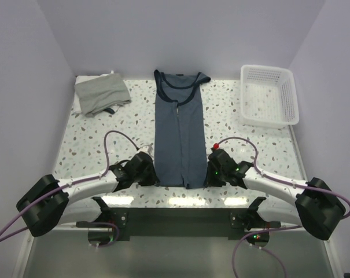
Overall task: Fold and stack the tank tops
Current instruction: Fold the tank top
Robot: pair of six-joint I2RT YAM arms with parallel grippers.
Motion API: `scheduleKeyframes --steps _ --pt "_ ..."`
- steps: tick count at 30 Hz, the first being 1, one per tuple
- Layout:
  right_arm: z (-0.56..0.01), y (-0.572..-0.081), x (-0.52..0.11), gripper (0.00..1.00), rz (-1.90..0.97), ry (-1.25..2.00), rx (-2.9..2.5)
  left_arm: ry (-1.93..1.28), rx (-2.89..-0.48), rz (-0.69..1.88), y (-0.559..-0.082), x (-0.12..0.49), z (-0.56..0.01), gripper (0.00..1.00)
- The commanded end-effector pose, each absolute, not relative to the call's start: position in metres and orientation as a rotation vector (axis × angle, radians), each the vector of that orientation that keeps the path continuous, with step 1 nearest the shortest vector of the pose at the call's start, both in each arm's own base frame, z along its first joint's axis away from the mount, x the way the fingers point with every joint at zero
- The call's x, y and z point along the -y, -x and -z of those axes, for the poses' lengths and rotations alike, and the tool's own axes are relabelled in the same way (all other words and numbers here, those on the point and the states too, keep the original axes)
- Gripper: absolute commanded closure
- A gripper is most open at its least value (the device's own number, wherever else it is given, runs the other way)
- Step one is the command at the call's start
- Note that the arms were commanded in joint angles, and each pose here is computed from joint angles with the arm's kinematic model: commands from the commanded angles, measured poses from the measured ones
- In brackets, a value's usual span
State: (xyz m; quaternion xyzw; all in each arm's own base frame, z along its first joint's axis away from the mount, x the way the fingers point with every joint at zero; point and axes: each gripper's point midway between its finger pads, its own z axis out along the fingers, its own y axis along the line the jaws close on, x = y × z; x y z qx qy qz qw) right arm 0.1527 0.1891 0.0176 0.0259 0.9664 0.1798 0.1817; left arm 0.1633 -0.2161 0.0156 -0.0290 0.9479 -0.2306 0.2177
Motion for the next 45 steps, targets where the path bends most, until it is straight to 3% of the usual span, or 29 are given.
scheduleKeyframes --steps 1,4,6,13,19,30,37,45 --pt "-0.011 -0.153 -0.184 0.82 -0.469 -0.093 -2.726 0.088 -2.796 0.403 -0.126 0.172 0.021 0.89" --pt "-0.013 -0.153 -0.178 0.95 -0.428 -0.103 -2.728 0.098 -2.806 0.396 -0.12 0.166 0.02 1.0" --pt "-0.02 -0.155 -0.173 0.99 -0.404 -0.108 -2.707 0.112 -2.812 0.417 -0.116 0.165 0.018 1.0" --pt "-0.044 -0.141 -0.168 1.0 -0.437 -0.123 -2.651 0.127 -2.858 0.477 -0.085 0.169 0.017 1.0" --pt "-0.064 -0.123 -0.199 1.0 -0.546 -0.047 -2.618 0.16 -2.832 0.495 -0.081 0.174 -0.004 1.0" --pt "-0.1 -0.171 -0.218 0.99 -0.37 0.01 -2.499 0.138 -2.616 0.549 -0.151 0.21 -0.075 1.0" --pt "-0.117 -0.233 -0.234 1.0 -0.371 0.01 -2.443 0.178 -2.438 0.591 -0.225 0.219 -0.121 1.0" --pt "-0.135 -0.296 -0.25 1.0 -0.321 0.053 -2.38 0.192 -2.357 0.558 -0.295 0.231 -0.136 1.0"
